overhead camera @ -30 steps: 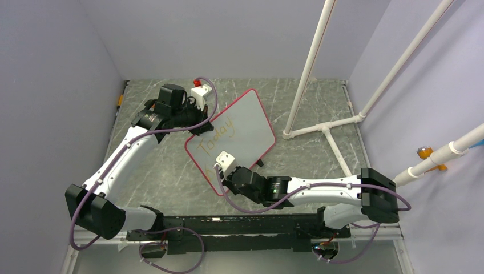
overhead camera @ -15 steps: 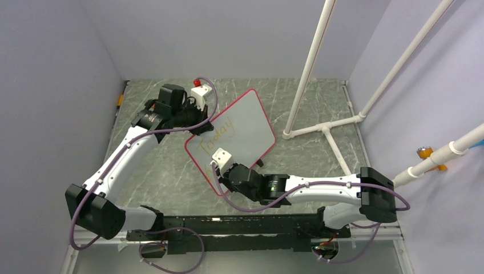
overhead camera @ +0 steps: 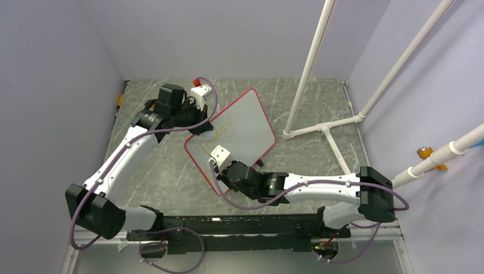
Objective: Write a sentence on the whiteboard
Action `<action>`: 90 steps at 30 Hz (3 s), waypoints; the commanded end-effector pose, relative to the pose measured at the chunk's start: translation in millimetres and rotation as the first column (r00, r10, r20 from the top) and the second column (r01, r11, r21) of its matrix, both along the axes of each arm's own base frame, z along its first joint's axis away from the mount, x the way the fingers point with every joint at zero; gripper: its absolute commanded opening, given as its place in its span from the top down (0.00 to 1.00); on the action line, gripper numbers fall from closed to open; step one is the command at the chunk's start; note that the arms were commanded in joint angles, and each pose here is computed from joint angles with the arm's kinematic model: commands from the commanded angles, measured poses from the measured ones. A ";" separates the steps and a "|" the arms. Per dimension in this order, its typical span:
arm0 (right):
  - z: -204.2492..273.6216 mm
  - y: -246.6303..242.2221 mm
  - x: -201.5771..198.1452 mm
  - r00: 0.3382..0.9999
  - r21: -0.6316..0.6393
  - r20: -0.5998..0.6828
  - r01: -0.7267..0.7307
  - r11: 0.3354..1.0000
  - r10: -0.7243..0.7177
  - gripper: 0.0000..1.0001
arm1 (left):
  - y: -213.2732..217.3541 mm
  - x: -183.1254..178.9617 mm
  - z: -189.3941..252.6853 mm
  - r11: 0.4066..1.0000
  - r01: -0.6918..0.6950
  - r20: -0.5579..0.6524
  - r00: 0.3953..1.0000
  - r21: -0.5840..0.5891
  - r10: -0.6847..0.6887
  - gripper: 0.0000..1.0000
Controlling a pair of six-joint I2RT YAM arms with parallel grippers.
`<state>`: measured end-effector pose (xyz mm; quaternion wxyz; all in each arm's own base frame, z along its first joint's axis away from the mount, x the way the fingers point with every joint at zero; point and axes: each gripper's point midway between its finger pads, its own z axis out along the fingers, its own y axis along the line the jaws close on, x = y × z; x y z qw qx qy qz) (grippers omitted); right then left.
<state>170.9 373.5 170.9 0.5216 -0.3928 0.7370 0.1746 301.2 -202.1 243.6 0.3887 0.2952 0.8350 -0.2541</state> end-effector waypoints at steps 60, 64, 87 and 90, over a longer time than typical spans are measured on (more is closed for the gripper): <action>35.5 -30.8 20.9 0.994 0.251 -0.100 0.069 0.965 -0.045 1.00 | 32.6 10.7 -25.6 0.978 -0.076 0.037 0.997 0.192 0.070 1.00; 38.4 -30.6 21.2 0.994 0.258 -0.098 0.067 0.964 -0.043 1.00 | 32.8 10.3 -24.6 0.979 -0.076 0.040 0.997 0.191 0.070 1.00; 35.3 -30.5 28.5 0.993 0.267 -0.110 0.079 0.961 -0.051 1.00 | 33.7 10.8 -27.4 0.977 -0.079 0.034 0.997 0.198 0.074 1.00; 36.7 -26.7 29.1 0.993 0.269 -0.110 0.072 0.960 -0.043 1.00 | 33.9 11.0 -27.6 0.977 -0.080 0.035 0.997 0.199 0.075 1.00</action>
